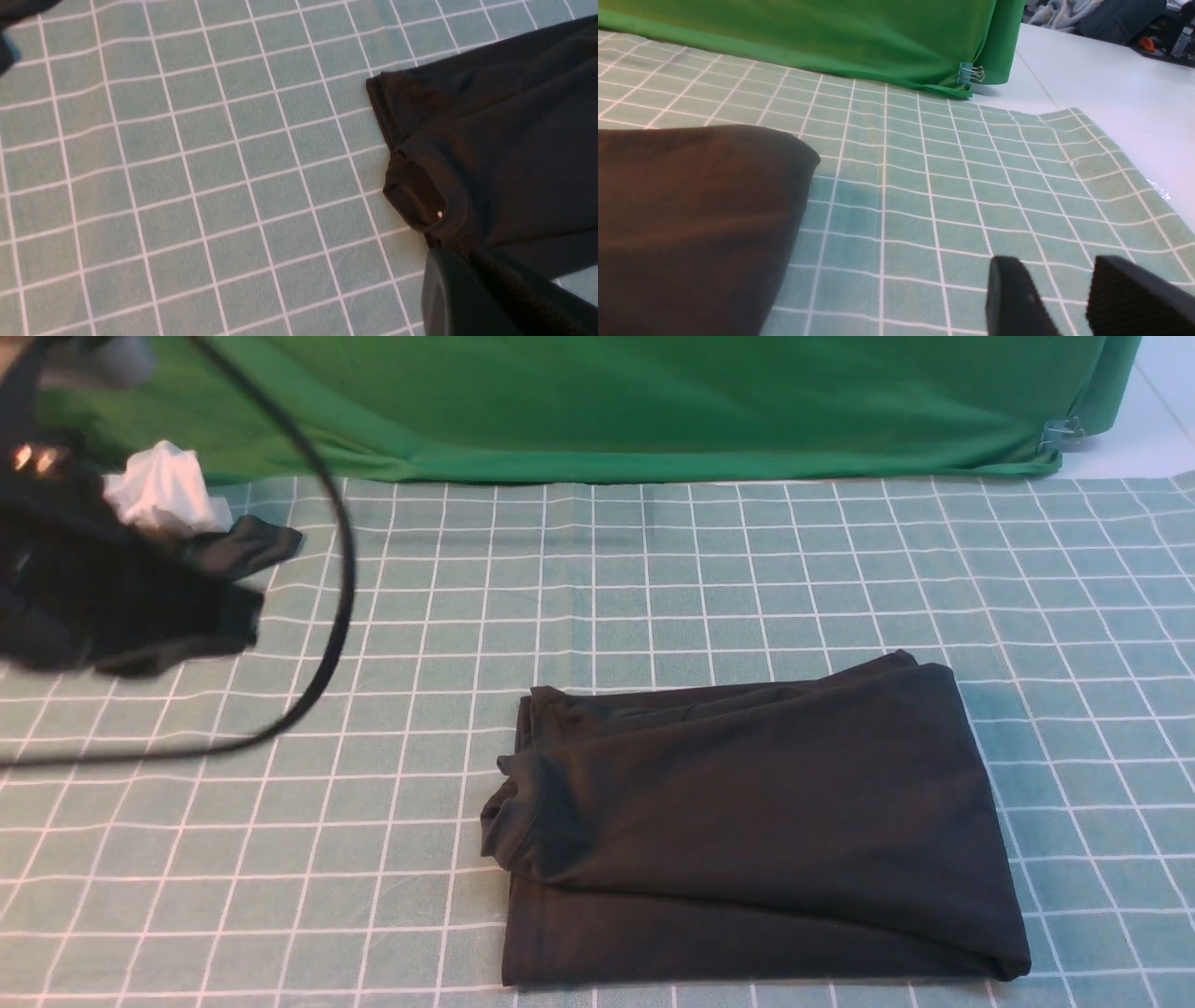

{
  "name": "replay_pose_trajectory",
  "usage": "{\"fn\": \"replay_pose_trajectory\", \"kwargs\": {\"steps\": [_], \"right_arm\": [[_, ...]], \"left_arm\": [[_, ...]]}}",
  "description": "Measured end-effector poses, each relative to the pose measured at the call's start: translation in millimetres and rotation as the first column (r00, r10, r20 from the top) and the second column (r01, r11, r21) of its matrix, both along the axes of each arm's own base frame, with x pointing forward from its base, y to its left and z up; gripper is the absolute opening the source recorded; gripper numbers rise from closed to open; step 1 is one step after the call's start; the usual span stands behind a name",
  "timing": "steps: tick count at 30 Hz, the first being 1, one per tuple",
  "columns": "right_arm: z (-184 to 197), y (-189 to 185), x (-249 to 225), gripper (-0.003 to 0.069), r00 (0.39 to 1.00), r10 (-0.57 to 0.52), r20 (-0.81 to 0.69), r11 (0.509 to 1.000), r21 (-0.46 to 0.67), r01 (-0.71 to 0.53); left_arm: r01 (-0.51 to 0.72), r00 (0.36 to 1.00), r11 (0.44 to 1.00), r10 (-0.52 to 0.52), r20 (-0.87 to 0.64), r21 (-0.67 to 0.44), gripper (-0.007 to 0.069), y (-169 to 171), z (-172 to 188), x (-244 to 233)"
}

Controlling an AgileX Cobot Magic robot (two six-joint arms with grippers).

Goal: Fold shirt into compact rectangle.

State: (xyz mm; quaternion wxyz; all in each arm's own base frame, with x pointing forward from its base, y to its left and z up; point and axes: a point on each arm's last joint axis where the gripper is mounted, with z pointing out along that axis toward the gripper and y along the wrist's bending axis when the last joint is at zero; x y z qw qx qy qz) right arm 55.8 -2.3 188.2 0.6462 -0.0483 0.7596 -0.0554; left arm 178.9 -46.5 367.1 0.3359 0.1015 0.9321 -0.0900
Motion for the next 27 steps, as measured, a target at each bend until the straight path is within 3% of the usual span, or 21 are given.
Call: {"fn": "replay_pose_trajectory", "kwargs": {"steps": [10,14,19,24,27], "right_arm": [[-0.7,0.3,-0.1,0.0244,1.0,0.0,-0.007,1.0,0.017,0.0],[-0.7,0.4,-0.1,0.0244,1.0,0.001,-0.007,1.0,0.022,-0.001],[-0.7,0.4,-0.1,0.0244,1.0,0.001,-0.007,1.0,0.023,-0.001],[-0.7,0.4,-0.1,0.0244,1.0,0.001,-0.007,1.0,0.023,-0.001],[-0.7,0.4,-0.1,0.0244,1.0,0.001,-0.007,1.0,0.023,-0.001]], "left_arm": [[-0.013,0.966,0.982,0.06,0.253,-0.186,0.0011,14.2,-48.5,-95.6],[0.003,0.906,0.949,0.13,0.402,-0.314,0.0011,17.9,-73.2,-120.9],[0.01,0.751,0.914,0.26,0.607,-0.405,0.0011,26.6,-88.7,-125.5],[-0.007,0.674,0.916,0.301,0.674,-0.402,0.0011,31.1,-103.2,-120.0],[-0.022,0.688,0.935,0.271,0.674,-0.353,0.0011,31.2,-114.2,-118.0]]}}
